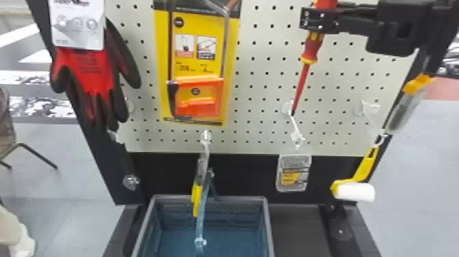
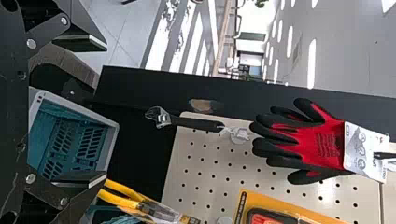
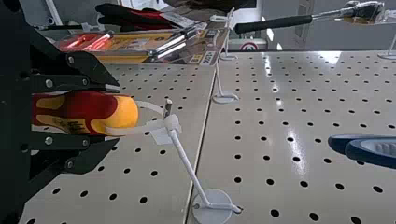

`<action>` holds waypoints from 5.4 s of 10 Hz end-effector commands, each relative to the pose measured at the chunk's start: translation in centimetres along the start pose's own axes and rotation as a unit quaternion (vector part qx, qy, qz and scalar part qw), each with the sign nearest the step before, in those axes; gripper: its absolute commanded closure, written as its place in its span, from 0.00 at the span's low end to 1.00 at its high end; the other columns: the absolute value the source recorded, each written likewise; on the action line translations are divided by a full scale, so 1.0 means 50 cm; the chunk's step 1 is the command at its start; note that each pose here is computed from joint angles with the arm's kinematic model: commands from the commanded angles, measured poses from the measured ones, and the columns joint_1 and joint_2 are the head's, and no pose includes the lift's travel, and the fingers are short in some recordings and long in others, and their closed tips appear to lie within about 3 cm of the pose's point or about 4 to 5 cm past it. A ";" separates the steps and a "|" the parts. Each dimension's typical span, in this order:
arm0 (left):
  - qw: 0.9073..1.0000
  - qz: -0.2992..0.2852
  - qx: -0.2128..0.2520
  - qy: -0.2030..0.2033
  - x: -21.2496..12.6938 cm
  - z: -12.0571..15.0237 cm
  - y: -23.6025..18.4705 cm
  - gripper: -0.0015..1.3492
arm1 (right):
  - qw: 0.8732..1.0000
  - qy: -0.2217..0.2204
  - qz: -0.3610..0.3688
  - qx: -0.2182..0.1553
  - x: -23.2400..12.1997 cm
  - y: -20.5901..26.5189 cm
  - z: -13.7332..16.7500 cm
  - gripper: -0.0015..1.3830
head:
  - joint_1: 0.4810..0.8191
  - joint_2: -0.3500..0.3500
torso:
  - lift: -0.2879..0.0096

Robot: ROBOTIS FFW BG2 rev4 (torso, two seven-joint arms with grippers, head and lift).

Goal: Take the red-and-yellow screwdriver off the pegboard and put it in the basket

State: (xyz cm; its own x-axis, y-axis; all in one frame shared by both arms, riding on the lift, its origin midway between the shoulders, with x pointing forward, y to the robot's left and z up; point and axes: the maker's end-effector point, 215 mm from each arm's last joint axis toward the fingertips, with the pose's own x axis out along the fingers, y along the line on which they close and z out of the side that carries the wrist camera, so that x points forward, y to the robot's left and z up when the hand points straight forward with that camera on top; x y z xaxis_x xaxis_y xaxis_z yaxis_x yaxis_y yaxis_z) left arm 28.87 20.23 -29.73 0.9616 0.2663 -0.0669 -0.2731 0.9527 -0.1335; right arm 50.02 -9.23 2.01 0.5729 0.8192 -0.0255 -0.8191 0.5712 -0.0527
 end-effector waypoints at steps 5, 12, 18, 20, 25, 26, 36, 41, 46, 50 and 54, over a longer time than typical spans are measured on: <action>1.000 -0.003 0.000 0.000 0.000 0.000 -0.002 0.23 | 0.999 -0.009 -0.009 -0.029 -0.009 0.006 0.031 0.85 | 0.20 0.50 | 0.63; 1.000 -0.004 -0.001 0.002 -0.001 -0.001 -0.005 0.23 | 0.996 -0.070 -0.055 -0.005 -0.101 0.052 0.015 0.85 | 0.20 0.50 | 0.63; 1.000 -0.004 -0.002 0.004 -0.001 -0.002 -0.009 0.23 | 0.983 -0.125 -0.091 0.099 -0.132 0.040 -0.061 0.85 | 0.20 0.50 | 0.63; 1.000 -0.002 -0.003 0.005 -0.001 -0.004 -0.008 0.23 | 0.977 -0.127 -0.100 0.137 -0.138 0.039 -0.110 0.85 | 0.20 0.50 | 0.63; 1.000 -0.004 -0.002 0.005 0.000 -0.006 -0.012 0.23 | 0.961 -0.124 -0.113 0.219 -0.133 0.016 -0.237 0.85 | 0.20 0.50 | 0.63; 1.000 -0.004 -0.002 0.006 -0.001 -0.007 -0.012 0.23 | 0.958 -0.123 -0.110 0.233 -0.124 0.017 -0.256 0.85 | 0.20 0.50 | 0.63; 1.000 -0.006 -0.001 0.006 0.001 -0.013 -0.009 0.23 | 0.922 -0.145 -0.145 0.328 -0.099 0.036 -0.419 0.85 | 0.20 0.50 | 0.63; 1.000 -0.005 -0.001 0.007 0.000 -0.017 -0.007 0.23 | 0.913 -0.135 -0.186 0.338 -0.130 0.028 -0.492 0.85 | 0.20 0.50 | 0.63; 1.000 -0.005 -0.002 0.007 0.000 -0.020 -0.005 0.23 | 0.884 -0.173 -0.254 0.353 -0.167 0.004 -0.563 0.85 | 0.20 0.50 | 0.63; 1.000 -0.006 -0.002 0.006 0.001 -0.021 -0.006 0.23 | 0.860 -0.188 -0.284 0.380 -0.168 0.013 -0.612 0.85 | 0.20 0.50 | 0.63; 1.000 -0.011 -0.001 0.005 0.001 -0.022 -0.007 0.23 | 0.842 -0.195 -0.282 0.417 -0.130 0.057 -0.628 0.90 | 0.20 0.50 | 0.63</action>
State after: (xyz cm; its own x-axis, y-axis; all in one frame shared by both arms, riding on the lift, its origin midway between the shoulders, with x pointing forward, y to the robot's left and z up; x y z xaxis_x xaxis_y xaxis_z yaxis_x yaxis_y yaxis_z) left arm 29.00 19.74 -30.79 0.9666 0.2450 -0.0753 -0.2534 0.9577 -0.1364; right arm 44.98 -15.02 -29.16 0.9592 0.2614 0.1078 -0.2467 0.5876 0.7706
